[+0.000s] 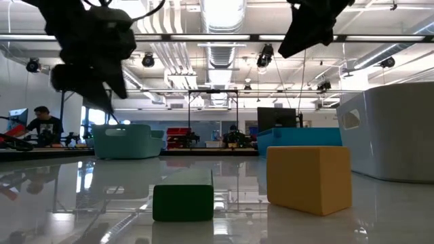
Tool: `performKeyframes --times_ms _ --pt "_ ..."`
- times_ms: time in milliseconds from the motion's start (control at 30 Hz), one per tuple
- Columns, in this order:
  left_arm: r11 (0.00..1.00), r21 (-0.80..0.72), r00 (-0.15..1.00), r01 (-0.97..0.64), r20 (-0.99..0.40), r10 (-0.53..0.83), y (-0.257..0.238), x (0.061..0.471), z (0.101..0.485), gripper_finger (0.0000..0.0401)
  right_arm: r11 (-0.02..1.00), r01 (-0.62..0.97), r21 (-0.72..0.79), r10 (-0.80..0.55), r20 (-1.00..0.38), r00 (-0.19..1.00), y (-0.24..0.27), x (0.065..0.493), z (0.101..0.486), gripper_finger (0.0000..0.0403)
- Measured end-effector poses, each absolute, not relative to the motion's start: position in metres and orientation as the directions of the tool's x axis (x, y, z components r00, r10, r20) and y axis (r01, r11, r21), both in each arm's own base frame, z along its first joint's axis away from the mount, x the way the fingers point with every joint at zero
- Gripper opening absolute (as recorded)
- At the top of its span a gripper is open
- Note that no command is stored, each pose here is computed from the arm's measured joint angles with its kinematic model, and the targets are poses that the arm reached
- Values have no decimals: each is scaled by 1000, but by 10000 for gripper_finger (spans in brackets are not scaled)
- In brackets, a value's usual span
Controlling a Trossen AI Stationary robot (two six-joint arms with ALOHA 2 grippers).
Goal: Sort & place blocks by color
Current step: Put the green wooden block into the gray bin
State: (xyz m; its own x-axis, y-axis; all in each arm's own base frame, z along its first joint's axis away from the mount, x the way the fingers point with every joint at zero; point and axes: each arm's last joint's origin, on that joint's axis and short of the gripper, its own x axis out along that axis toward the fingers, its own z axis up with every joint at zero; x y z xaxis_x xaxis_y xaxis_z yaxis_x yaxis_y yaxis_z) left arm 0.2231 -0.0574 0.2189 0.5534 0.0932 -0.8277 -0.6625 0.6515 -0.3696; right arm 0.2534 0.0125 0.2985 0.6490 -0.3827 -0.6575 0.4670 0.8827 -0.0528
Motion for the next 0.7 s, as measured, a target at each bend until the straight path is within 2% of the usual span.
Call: performKeyframes --times_ms 267,400,700 --pt "603 -427 483 -674 -872 -78 -78 215 215 232 900 429 -81 -384 -615 689 41 251 295 127" --pt "546 -463 458 -698 -875 -157 -95 209 215 232 906 416 -78 -375 -605 702 46 251 290 123" --pt "475 -416 241 -775 -890 -386 -139 204 204 232 903 419 -95 -388 -597 702 47 250 283 123"
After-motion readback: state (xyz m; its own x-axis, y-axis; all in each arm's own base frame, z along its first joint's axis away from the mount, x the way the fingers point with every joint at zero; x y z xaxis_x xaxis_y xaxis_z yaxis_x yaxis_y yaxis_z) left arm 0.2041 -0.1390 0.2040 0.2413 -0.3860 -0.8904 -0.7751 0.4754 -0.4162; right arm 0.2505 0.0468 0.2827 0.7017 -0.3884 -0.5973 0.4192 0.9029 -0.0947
